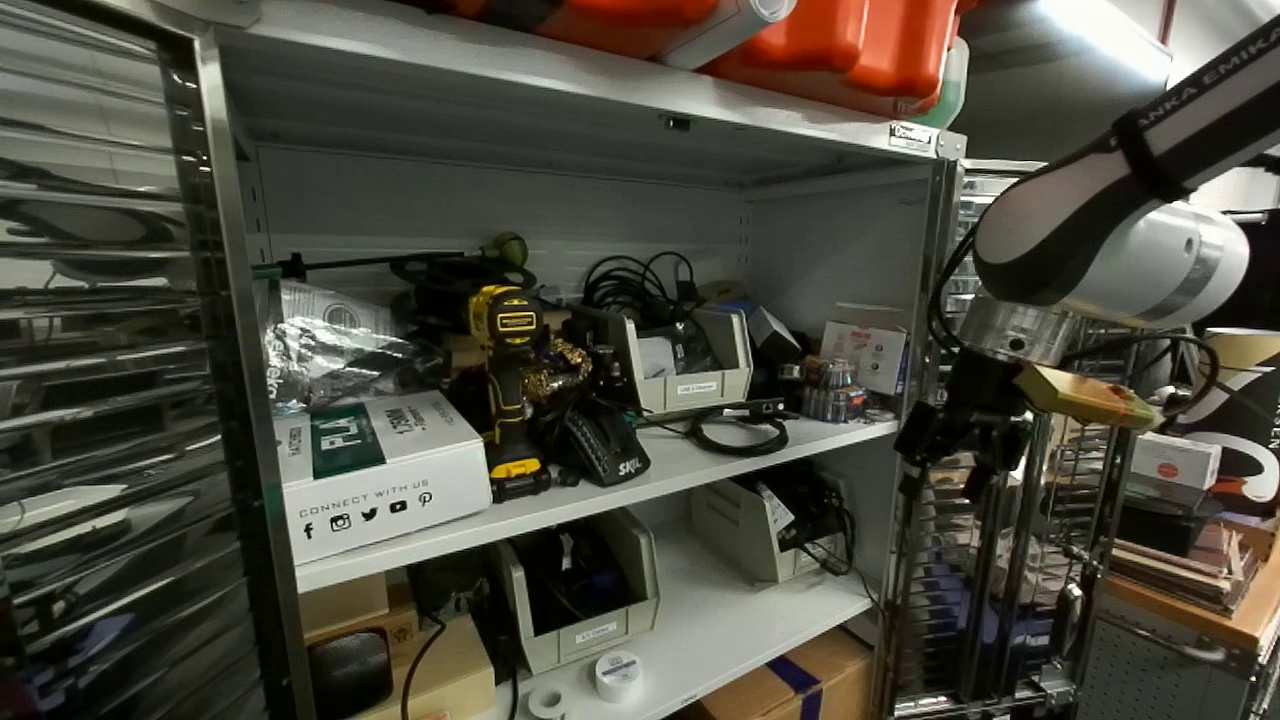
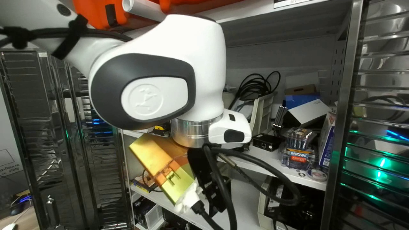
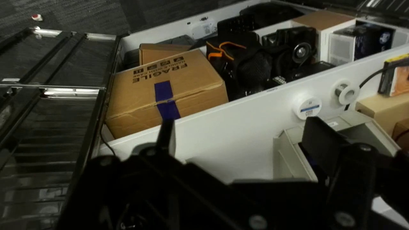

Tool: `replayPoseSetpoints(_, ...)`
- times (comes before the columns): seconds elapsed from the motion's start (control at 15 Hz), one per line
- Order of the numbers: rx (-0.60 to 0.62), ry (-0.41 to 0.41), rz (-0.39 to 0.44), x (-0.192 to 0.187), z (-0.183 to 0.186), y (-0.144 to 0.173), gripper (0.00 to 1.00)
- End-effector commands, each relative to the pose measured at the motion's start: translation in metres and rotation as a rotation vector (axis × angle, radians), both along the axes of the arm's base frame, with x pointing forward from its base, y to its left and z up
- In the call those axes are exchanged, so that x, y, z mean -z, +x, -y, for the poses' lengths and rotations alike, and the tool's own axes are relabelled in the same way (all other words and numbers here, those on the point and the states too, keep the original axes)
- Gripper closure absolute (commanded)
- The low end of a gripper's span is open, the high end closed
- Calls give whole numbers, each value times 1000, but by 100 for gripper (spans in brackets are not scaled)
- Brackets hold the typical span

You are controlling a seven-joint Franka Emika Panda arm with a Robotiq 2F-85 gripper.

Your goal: Put the cable into the compartment.

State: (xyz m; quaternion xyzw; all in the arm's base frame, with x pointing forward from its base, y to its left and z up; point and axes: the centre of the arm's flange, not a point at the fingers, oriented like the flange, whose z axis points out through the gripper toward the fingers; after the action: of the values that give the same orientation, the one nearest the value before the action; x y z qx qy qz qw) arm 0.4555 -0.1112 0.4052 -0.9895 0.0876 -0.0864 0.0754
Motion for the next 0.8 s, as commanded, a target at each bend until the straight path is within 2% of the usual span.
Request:
replayPoseSetpoints(0.0, 65, -6, 56, -8, 0, 53, 0)
replayPoseSetpoints(0.47, 109, -35, 115, -31, -34, 134, 0)
replayPoseSetpoints(0.73, 155, -75, 164, -44, -39, 161, 0)
